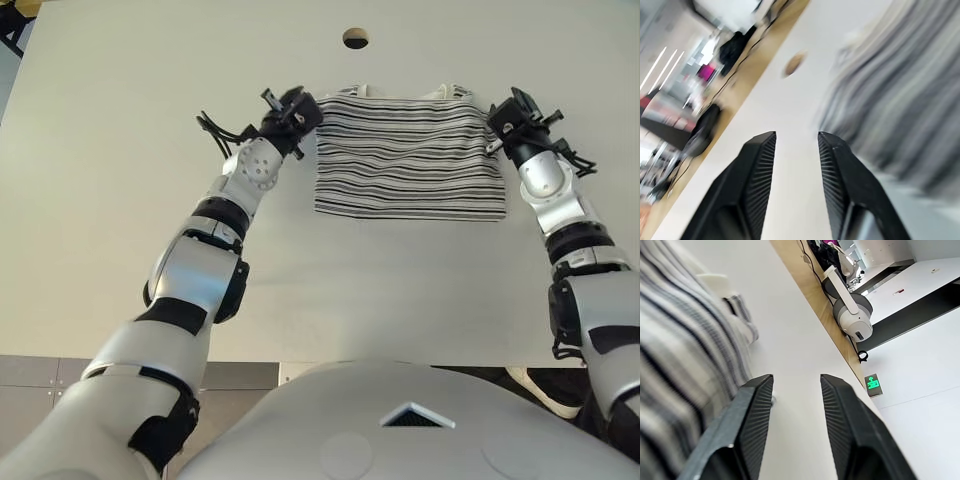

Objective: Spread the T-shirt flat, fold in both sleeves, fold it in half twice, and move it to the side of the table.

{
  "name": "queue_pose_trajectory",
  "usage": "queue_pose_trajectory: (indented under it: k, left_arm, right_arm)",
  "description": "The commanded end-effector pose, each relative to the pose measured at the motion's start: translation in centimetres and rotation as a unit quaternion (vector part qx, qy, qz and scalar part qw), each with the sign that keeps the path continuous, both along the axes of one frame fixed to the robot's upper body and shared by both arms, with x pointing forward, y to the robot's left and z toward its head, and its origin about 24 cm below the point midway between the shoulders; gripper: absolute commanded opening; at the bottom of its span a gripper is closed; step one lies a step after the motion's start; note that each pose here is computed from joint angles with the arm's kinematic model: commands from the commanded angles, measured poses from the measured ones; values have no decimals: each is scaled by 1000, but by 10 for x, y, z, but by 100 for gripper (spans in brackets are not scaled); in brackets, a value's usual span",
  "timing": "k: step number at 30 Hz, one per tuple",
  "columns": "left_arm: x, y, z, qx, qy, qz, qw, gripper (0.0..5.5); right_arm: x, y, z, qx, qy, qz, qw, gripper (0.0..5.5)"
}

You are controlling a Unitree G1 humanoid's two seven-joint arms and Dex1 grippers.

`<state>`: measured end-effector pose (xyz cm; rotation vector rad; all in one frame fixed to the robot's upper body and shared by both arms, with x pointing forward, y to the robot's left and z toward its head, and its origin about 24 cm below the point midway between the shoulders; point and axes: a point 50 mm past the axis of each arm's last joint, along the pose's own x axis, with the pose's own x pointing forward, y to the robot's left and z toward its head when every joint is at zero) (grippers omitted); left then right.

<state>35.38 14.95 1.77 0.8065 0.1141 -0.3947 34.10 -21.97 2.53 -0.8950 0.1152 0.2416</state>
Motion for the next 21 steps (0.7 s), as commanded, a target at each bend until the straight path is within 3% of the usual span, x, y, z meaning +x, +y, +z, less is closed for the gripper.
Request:
queue_pose_trajectory:
  k: [1,4,6,9,11,15,21]
  left_arm:
    - [2,32,5,16,-11,64,998,222]
    - [-10,56,-4,46,-25,84,995,271]
    - [-20,68,-7,34,-55,96,993,302]
    - [-33,63,-1,-48,-121,90,987,348]
    - [-41,55,6,-93,-161,76,980,348]
    - [-51,38,21,-167,-201,70,963,348]
    - [-62,28,38,-166,-227,49,958,348]
  right_arm:
    - [-2,-9,13,-13,-40,20,999,204]
    - [-28,-28,26,-37,-88,61,994,204]
    - [-64,-34,33,-72,-82,120,987,204]
    - [-112,-35,33,-146,-13,205,968,204]
    - [-130,-32,30,-184,30,240,953,204]
    - [-124,-19,3,-207,84,260,939,204]
    - [-117,-21,-18,-266,123,286,912,204]
